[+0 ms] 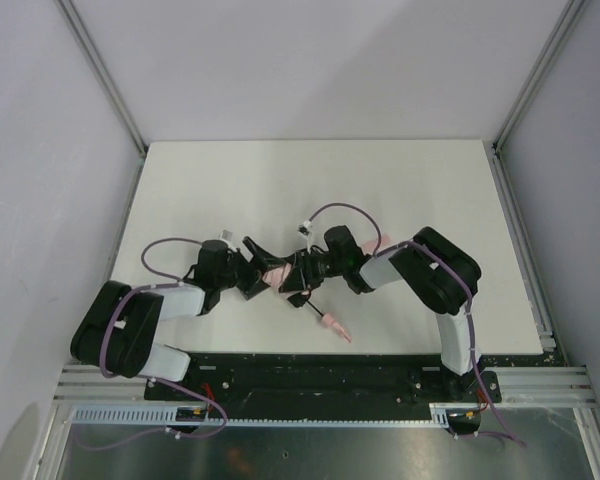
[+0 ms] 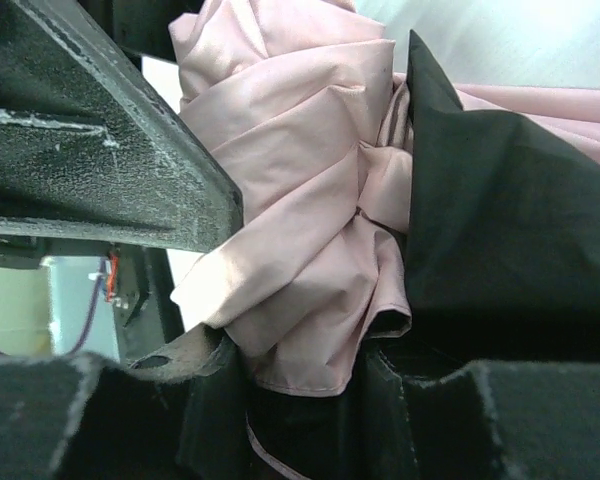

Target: Put away the umbrella

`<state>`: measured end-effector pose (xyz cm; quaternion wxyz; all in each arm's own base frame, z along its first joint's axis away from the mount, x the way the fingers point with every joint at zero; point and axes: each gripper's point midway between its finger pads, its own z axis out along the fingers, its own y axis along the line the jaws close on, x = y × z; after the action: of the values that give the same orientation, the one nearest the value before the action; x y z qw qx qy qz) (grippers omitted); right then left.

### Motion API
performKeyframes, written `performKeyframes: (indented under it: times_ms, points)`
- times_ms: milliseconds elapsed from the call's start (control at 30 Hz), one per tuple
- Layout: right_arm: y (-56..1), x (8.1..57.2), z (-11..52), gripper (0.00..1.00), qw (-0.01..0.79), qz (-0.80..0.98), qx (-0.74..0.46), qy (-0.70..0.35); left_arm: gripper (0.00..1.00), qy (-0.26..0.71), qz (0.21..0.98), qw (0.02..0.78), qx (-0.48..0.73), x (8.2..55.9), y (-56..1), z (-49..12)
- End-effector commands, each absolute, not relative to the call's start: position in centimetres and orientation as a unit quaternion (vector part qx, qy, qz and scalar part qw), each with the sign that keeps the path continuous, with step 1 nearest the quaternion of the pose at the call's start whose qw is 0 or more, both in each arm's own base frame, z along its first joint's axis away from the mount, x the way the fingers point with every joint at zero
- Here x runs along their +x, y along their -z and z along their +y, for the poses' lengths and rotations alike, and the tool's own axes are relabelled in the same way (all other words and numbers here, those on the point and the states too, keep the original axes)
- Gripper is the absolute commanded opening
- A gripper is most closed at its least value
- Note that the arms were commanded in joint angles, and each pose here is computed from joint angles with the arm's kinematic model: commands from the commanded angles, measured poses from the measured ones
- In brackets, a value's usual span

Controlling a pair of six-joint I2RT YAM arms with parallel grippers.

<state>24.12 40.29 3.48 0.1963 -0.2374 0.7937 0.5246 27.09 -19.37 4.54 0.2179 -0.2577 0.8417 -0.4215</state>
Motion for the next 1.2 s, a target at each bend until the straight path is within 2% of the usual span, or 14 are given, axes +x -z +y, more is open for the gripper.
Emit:
performKeyframes:
  times_ms: [0,200,433,533,700,833,933,1167]
  points:
    - [-1.5,21.6,39.6,0.00,0.101,0.803,-0.176,-0.561,0.99,0.384,0.854,0.172,-0.305,25.1,-0.9,-18.8]
    - [-3.2,21.8,39.7,0.00,0.079,0.776,-0.138,-0.610,0.97,0.354,0.853,0.177,-0.340,23.9,0.5,-17.8]
    - [-3.6,21.7,39.8,0.00,0.075,0.768,-0.141,-0.620,0.94,0.326,0.868,0.141,-0.347,23.6,3.0,-18.5]
    - [-3.2,21.4,39.7,0.00,0.073,0.771,-0.147,-0.615,0.84,0.320,0.873,0.145,-0.338,24.0,3.4,-18.8]
    - [-2.5,21.3,39.4,0.00,0.073,0.781,-0.153,-0.602,0.54,0.322,0.876,0.171,-0.315,24.8,3.5,-19.0]
    - [-1.2,21.7,39.2,0.01,0.089,0.810,-0.176,-0.553,0.37,0.317,0.881,0.180,-0.302,24.5,4.0,-18.7]
    - [-0.5,22.0,39.1,0.13,0.105,0.833,-0.198,-0.506,0.25,0.311,0.885,0.183,-0.295,24.4,4.5,-18.5]
    - [-0.4,24.0,38.0,0.41,0.163,0.876,-0.228,-0.394,0.07,0.308,0.890,0.177,-0.287,24.0,5.1,-18.5]
